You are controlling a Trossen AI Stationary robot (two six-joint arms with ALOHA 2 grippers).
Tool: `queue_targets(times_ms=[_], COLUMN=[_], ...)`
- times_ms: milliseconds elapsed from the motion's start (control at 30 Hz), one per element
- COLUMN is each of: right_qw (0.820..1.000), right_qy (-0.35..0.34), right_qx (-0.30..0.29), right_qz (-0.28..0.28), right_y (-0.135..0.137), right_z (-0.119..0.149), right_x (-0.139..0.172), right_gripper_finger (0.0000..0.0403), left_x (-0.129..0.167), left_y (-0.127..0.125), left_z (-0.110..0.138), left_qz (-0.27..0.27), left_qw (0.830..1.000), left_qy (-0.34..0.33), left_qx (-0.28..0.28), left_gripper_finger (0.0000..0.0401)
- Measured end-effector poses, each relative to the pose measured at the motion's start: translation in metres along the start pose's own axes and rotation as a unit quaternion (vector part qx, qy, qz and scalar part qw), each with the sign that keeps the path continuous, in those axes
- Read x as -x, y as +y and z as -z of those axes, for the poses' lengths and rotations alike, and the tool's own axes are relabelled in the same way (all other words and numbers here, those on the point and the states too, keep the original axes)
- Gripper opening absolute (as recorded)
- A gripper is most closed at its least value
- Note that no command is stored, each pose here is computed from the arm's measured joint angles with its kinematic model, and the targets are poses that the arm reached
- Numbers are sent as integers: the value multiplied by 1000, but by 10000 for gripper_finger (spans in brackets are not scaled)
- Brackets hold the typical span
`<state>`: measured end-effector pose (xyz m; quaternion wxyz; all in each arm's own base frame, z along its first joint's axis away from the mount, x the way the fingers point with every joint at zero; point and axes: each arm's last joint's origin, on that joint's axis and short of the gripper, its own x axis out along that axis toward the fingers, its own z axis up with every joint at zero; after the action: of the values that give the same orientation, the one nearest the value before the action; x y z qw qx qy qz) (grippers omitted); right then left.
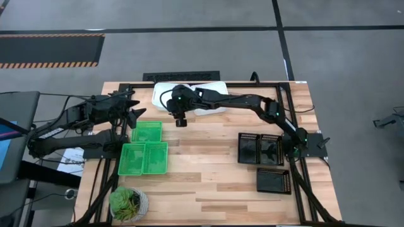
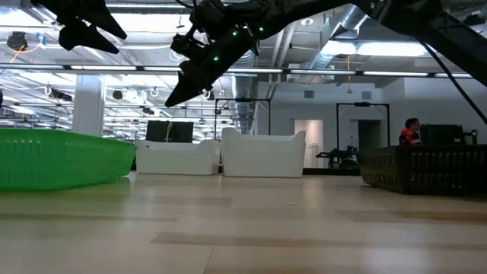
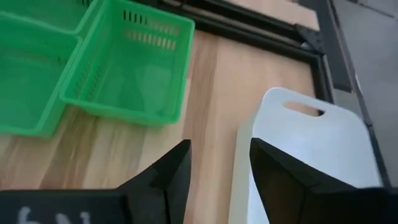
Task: Stack baskets by color
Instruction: Stack the right white bin into the middle white bin
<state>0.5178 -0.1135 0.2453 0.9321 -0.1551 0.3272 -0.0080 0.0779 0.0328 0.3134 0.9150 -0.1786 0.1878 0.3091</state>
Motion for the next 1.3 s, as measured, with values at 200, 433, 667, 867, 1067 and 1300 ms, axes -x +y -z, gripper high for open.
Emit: queue_targets(times_ms=[200, 433, 667, 867, 1067, 1300], right_qw=[1000, 997, 995, 995, 995, 989], right_qy=[13, 65, 88, 90, 90, 133], right_qx=[-21, -26, -43, -44, -42, -45], right_qz=[-3, -14, -9, -14, -17, -34], right_y=[-1, 2, 1, 6, 9, 12], right_z=[4, 13, 11, 9, 8, 16], right_x=[-1, 1, 13, 15, 15, 17], right_gripper_finger=[186, 182, 181, 180, 179, 181], left_x=[0, 0, 0, 0, 0, 0], left_y=[0, 0, 0, 0, 0, 0], left_z=[0, 0, 0, 0, 1, 1], left_qz=[0, 0, 0, 1, -1, -2], left_qw=[1000, 1000, 1000, 1000, 1000, 1000], left_qy=[0, 0, 0, 0, 3, 7], left_qx=[0, 9, 10, 18, 17, 16], left_gripper_finger=[256, 256, 256, 256, 256, 256])
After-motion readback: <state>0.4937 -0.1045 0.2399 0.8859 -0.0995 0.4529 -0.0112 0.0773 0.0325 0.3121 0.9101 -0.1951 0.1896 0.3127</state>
